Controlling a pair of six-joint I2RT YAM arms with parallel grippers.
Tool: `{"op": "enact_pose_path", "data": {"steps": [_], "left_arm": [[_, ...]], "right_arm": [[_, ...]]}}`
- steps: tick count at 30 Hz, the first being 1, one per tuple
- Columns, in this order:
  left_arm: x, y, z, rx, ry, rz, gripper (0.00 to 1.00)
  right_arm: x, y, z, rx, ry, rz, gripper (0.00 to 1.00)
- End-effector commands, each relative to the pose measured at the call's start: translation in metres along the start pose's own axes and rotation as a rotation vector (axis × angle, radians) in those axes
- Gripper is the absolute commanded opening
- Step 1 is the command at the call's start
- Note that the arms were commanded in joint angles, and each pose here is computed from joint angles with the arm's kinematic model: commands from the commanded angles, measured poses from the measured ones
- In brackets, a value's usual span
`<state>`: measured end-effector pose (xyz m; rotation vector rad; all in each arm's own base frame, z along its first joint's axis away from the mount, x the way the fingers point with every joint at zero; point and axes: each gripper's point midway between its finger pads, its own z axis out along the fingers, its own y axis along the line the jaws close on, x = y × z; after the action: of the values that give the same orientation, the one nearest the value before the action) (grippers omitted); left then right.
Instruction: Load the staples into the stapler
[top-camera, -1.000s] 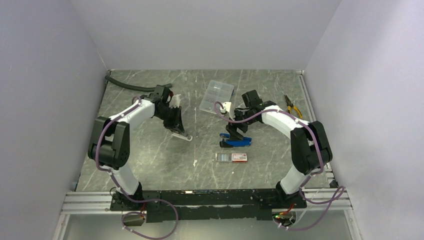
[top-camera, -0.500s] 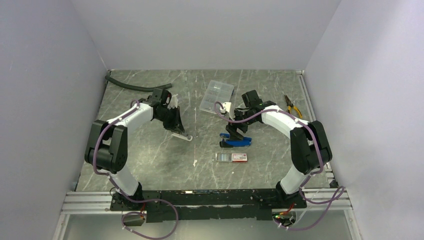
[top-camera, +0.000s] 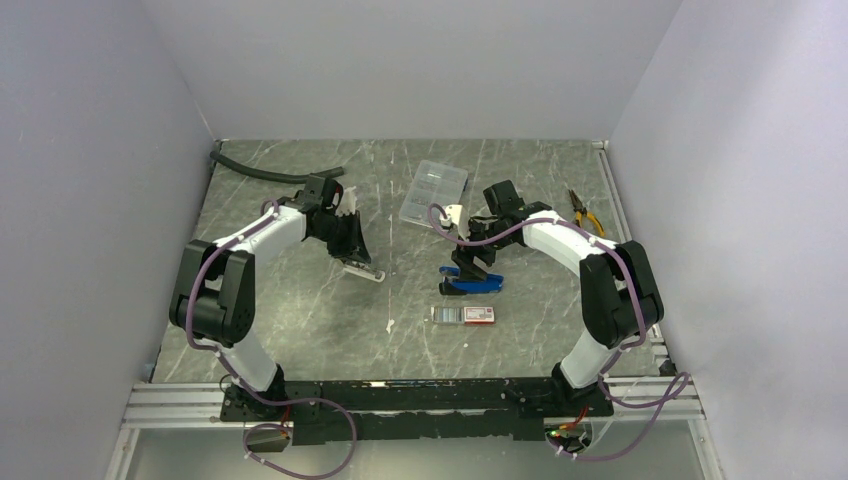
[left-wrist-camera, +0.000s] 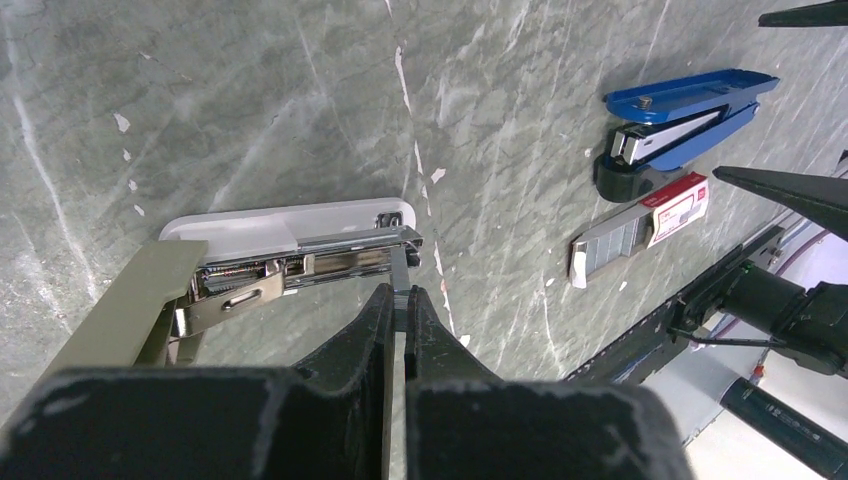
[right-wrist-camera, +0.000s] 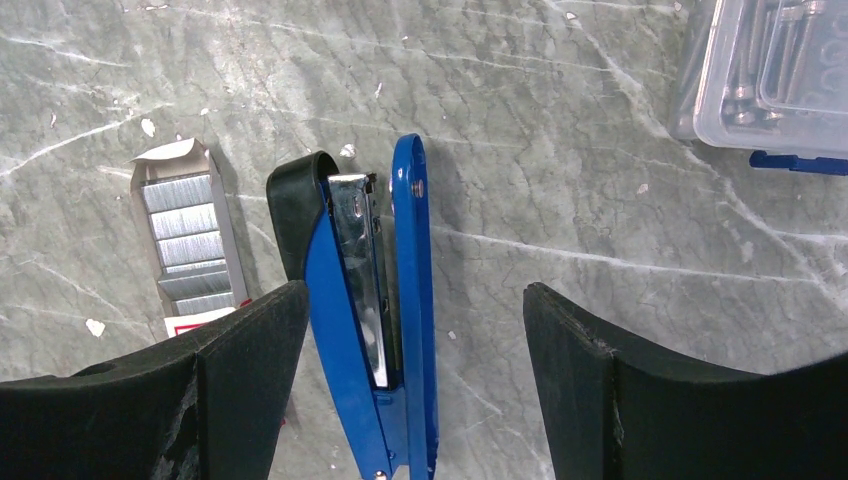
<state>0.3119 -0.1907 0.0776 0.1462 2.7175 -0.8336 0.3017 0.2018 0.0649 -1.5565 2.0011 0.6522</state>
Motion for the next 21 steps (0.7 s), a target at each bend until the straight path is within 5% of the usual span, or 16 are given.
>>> {"op": "enact_pose_path", "data": {"steps": [1,21], "left_arm": [[-0.009,-0.0107,-0.0063,0.039,-0.029,0.05,0.03],[-0.0074,-0.0087,0.0005,0.05,0.017,0.073,0.03]], "right_arm": [[-0.0006,-0.0006,-0.0001,-0.003,0.002,-0.019,0.82],[0.0007,0.0003,0.0002,-0.007,0.006,-0.018,0.82]]}}
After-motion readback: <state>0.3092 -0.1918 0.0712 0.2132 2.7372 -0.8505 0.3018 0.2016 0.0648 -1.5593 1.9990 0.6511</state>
